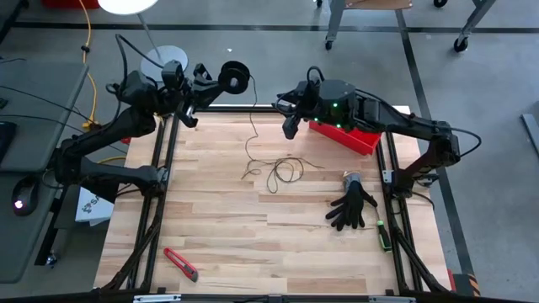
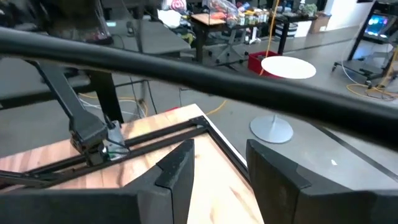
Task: Coil cords
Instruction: Coil the black wire on the spool
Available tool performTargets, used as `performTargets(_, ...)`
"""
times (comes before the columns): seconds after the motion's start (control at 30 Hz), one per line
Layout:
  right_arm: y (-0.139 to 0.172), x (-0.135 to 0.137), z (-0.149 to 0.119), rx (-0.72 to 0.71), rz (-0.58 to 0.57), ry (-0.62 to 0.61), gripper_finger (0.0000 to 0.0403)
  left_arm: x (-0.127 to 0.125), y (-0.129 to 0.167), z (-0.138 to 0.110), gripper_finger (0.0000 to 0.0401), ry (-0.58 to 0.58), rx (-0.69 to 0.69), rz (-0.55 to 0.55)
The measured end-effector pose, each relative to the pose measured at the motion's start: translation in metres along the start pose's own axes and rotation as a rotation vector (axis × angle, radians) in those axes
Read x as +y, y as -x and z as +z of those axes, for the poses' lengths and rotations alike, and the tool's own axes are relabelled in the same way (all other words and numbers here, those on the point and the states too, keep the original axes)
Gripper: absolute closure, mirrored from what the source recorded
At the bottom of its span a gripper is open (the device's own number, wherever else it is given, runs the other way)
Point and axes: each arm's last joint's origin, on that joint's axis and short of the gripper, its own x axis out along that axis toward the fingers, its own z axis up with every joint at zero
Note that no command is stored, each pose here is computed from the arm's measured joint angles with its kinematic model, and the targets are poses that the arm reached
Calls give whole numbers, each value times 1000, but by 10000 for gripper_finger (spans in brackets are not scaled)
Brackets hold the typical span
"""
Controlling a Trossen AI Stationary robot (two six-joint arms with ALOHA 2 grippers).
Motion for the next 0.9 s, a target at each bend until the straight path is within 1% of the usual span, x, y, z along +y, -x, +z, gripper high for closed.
performTargets(0.13, 5, -7, 6, -32, 44, -11, 265, 5, 3, -12, 401, 25, -87, -12)
performTargets(0.23, 2, -11, 9, -54, 112, -18, 265, 10, 5, -25, 401, 65, -150, -13)
performTargets(0.33, -2, -14, 10, -79, 172, -25, 265, 17, 3, -38, 401, 127, -161, -7)
performTargets(0.5, -6, -19, 12, -99, 250, -30, 265, 20, -1, -42, 401, 136, -160, -7)
performTargets(0.63, -8, -20, 9, -104, 263, 11, 265, 24, -3, -47, 401, 138, -136, -3)
performTargets(0.83, -15, -25, -3, -50, 248, 10, 265, 24, -4, -48, 401, 127, -136, -3)
performTargets(0.9, -15, -26, -6, -33, 268, 7, 265, 24, -4, -47, 401, 126, -133, -12)
